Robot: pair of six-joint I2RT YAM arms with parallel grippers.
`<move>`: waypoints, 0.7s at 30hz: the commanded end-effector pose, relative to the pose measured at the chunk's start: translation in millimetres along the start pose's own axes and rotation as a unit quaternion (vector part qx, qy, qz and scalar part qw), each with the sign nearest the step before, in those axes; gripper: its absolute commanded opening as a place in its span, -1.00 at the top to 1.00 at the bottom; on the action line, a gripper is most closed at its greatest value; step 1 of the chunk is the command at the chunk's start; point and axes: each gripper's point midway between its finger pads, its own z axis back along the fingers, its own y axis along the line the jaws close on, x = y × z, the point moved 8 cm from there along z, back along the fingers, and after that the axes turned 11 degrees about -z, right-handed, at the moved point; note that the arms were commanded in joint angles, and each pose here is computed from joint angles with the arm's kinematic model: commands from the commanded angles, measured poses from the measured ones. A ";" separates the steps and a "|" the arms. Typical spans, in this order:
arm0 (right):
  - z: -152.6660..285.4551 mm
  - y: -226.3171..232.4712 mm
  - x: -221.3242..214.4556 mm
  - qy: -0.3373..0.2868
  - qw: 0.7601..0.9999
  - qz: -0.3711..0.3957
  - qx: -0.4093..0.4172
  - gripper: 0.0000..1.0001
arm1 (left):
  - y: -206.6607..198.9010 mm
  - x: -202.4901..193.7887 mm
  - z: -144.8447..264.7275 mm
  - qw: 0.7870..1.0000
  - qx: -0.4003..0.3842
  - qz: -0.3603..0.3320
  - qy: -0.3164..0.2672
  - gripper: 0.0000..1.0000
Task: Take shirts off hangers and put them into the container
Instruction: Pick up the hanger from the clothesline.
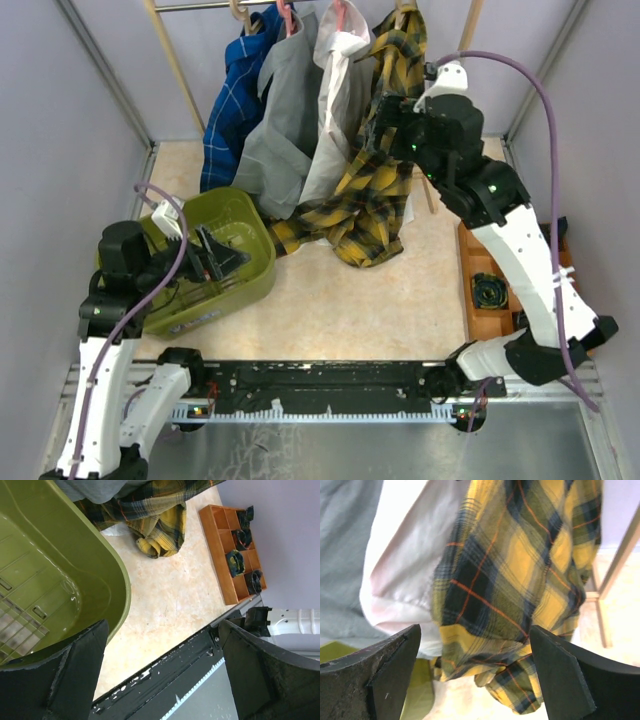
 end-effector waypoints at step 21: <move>-67.6 0.9 40.9 -0.139 0.973 0.054 -0.177 -0.24 | 4.1 -0.6 26.9 0.990 0.114 -0.006 -0.086 -0.94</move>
